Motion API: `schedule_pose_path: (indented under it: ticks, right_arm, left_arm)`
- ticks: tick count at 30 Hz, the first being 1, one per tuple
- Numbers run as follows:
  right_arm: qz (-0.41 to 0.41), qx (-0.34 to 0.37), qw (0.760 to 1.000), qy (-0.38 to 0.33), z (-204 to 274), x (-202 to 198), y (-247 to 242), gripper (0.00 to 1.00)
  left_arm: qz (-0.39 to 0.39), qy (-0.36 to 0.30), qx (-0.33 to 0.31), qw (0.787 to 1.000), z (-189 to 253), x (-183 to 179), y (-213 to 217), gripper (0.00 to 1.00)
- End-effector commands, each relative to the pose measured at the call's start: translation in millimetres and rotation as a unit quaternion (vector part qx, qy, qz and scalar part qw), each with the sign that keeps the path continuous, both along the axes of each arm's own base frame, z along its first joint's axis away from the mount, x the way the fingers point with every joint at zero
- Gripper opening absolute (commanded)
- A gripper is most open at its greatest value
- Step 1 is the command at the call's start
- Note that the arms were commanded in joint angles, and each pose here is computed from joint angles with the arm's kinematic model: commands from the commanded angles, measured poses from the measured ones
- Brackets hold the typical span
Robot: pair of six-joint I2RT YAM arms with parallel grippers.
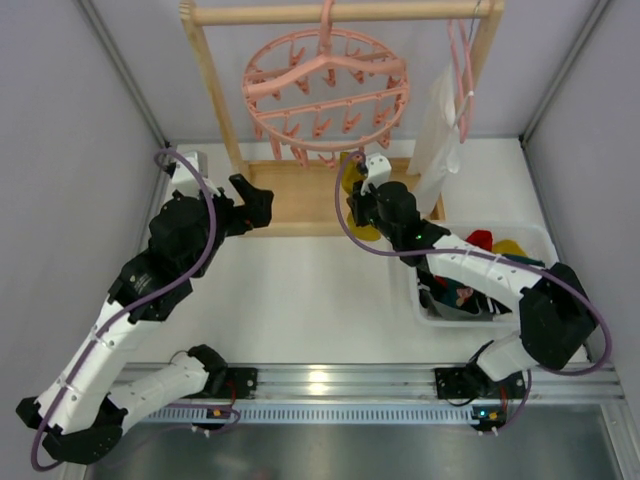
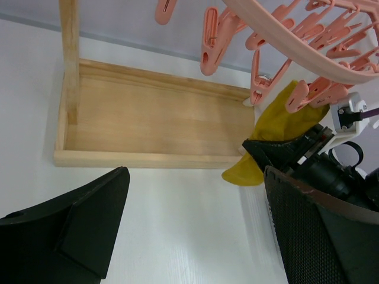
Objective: Remove the socks clipped to the hanger
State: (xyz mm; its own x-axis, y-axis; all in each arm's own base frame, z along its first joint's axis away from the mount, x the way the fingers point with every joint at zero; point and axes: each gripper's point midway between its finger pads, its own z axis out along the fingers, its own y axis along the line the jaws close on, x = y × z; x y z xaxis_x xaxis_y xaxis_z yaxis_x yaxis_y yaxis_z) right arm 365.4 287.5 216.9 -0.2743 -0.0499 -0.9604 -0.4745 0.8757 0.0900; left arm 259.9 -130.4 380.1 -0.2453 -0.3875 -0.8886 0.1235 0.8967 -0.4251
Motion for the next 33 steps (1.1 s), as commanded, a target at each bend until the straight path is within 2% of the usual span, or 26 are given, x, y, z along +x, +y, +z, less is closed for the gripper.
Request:
schedule_pose_path:
  ticks: [1, 2, 3, 6, 8, 14, 19, 24, 28, 29, 33]
  right_arm:
    - [0.02, 0.043, 0.998, -0.036, 21, 12, 19, 0.04]
    - [0.02, 0.046, 0.998, -0.034, 20, 13, 20, 0.06]
    - [0.025, 0.048, 0.998, -0.032, 19, 14, 23, 0.14]
    - [0.035, 0.062, 0.997, -0.028, 19, 11, 28, 0.26]
    - [0.043, 0.07, 0.996, -0.032, 20, 8, 30, 0.29]
    - [0.062, 0.104, 0.992, -0.047, 26, -5, 29, 0.18]
    - [0.075, 0.128, 0.987, -0.055, 32, -13, 30, 0.01]
    - [0.081, 0.157, 0.983, -0.057, 50, -25, 27, 0.0]
    - [0.081, 0.175, 0.98, -0.057, 61, -35, 24, 0.0]
    - [0.075, 0.175, 0.98, -0.056, 62, -35, 23, 0.0]
    - [0.073, 0.167, 0.981, -0.066, 67, -50, 25, 0.0]
  left_arm:
    - [-0.024, -0.017, -0.008, 1.0, 8, -5, -5, 0.98]
    - [-0.026, -0.017, -0.007, 0.999, 9, -6, -5, 0.98]
    - [-0.027, -0.017, -0.004, 0.999, 8, -6, -5, 0.98]
    - [-0.03, -0.017, -0.002, 0.999, 7, -7, -5, 0.98]
    - [-0.034, -0.018, -0.003, 0.999, 8, -8, -6, 0.98]
    - [-0.076, -0.018, -0.026, 0.997, 14, -17, -19, 0.98]
    - [-0.134, -0.02, -0.053, 0.989, 32, -26, -42, 0.98]
    - [-0.172, -0.014, -0.053, 0.984, 47, -17, -72, 0.98]
    - [-0.122, -0.036, -0.014, 0.992, 64, -6, -89, 0.98]
    - [-0.095, -0.056, -0.006, 0.994, 79, -14, -92, 0.99]
    - [-0.06, -0.063, 0.018, 0.996, 88, -13, -116, 0.99]
